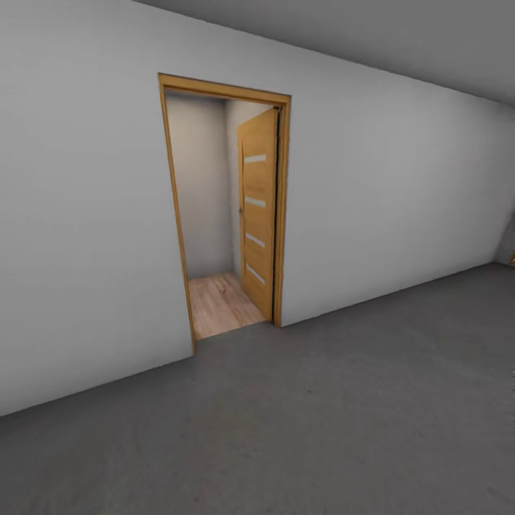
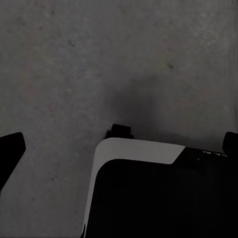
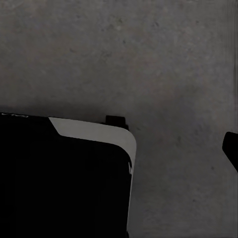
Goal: Move the two storage containers from the living room to the garage. In the garage, place one container on the floor and stack the other container on top of it (either order is fine).
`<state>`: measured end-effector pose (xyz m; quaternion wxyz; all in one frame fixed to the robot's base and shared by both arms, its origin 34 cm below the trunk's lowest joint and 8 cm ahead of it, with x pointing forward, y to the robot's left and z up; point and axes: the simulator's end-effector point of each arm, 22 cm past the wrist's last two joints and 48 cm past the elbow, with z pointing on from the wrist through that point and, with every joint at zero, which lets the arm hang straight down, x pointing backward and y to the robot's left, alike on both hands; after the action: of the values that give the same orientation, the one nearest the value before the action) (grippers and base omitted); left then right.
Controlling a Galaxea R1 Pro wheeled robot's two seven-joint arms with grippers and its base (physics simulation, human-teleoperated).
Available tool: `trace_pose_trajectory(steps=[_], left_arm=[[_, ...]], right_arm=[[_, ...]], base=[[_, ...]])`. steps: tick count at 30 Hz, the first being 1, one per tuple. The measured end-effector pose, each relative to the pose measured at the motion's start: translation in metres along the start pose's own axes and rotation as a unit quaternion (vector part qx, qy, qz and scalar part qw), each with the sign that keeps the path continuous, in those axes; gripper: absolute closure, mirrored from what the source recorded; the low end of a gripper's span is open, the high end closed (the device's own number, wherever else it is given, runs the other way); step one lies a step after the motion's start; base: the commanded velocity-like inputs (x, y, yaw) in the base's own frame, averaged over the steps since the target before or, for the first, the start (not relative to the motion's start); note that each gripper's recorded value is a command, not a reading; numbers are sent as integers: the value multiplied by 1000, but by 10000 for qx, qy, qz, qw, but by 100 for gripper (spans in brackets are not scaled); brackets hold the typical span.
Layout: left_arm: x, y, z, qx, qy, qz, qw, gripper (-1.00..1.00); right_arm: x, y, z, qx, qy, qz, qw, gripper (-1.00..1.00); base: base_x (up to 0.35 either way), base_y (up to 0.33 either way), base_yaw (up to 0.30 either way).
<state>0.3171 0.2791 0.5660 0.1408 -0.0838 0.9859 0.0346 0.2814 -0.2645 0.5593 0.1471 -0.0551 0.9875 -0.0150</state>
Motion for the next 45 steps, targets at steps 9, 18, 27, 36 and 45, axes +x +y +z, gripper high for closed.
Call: trace_pose_trajectory(steps=[9,18,27,36,45], left_arm=[[1,0,0,-1,13,1,10000,-100],[1,0,0,-1,14,1,10000,-100],[1,0,0,-1,14,1,10000,-100],[1,0,0,-1,14,1,10000,-100],[1,0,0,-1,14,1,10000,-100]], right_arm=[[0,-2,0,-6,-3,-17,10000,-100],[0,-1,0,-18,-3,-26,10000,-100],[0,-2,0,-15,-6,-35,10000,-100],[-1,-2,0,-14,-17,-35,10000,-100],[-1,-2,0,-11,-21,-35,10000,-100]], base=[[315,0,-11],[321,0,0],[321,0,0],[321,0,0],[321,0,0]])
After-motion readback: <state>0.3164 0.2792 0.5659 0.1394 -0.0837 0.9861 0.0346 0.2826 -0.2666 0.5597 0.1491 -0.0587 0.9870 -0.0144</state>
